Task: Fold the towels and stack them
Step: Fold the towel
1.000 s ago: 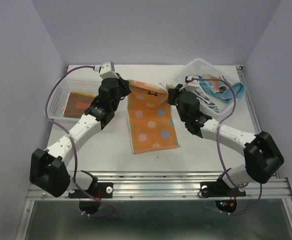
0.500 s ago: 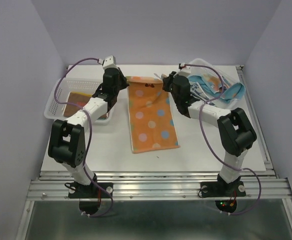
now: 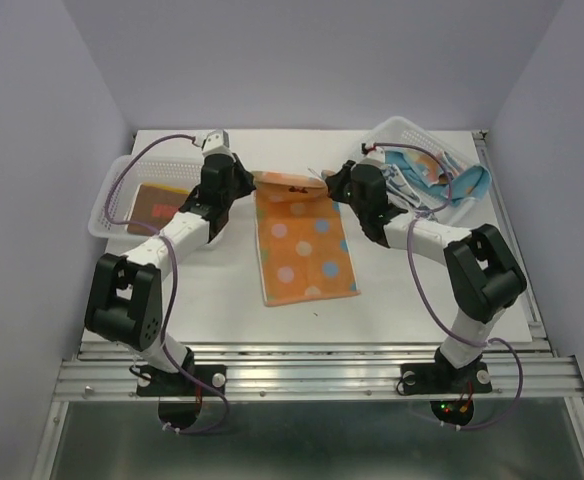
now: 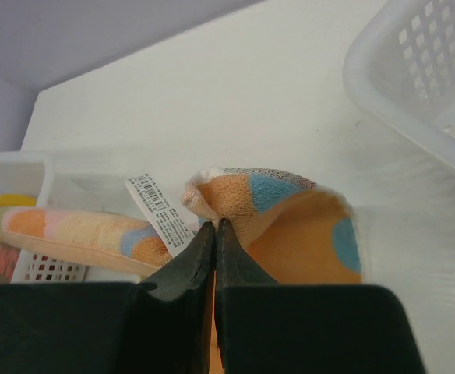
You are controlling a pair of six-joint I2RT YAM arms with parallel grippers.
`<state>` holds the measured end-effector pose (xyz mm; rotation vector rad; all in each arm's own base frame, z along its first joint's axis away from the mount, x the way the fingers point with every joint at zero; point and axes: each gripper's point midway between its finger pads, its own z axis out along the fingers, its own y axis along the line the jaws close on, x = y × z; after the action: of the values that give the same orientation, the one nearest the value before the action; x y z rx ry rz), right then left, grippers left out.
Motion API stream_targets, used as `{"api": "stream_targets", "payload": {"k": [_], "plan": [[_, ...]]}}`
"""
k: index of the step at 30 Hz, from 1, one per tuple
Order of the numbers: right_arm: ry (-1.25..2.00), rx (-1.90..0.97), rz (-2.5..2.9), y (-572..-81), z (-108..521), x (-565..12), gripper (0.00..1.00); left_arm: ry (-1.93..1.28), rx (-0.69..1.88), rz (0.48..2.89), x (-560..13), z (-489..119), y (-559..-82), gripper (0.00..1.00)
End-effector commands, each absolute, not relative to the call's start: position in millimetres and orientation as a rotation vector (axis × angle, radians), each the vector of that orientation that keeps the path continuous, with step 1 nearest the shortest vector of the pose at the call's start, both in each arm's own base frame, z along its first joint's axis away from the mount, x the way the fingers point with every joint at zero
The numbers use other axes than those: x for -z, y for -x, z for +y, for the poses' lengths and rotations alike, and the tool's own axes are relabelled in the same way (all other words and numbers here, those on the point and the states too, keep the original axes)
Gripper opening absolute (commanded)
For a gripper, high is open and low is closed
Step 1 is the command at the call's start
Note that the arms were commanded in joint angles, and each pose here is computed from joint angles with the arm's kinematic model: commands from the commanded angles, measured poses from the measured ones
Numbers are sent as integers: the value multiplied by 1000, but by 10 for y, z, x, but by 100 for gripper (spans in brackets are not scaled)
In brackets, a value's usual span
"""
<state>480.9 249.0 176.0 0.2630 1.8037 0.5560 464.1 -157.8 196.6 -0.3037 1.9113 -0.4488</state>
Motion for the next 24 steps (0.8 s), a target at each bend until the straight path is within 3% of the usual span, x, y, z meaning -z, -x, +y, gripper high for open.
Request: {"api": "stream_targets", "payload": {"k": [1,15,24], "plan": [[-277,-658,1831,-4547,2486,-1808,1,318,545,1853,-2091,-1591,-4405,0],[-291,-664,1956,-3658,2534,-1434,1,388,613,1910,-1631,-1706,-3459,0],[-320,-618,1978,-3420,2386,-1338,1,461,584,1958,-1464,-1733,-3052,0]]}}
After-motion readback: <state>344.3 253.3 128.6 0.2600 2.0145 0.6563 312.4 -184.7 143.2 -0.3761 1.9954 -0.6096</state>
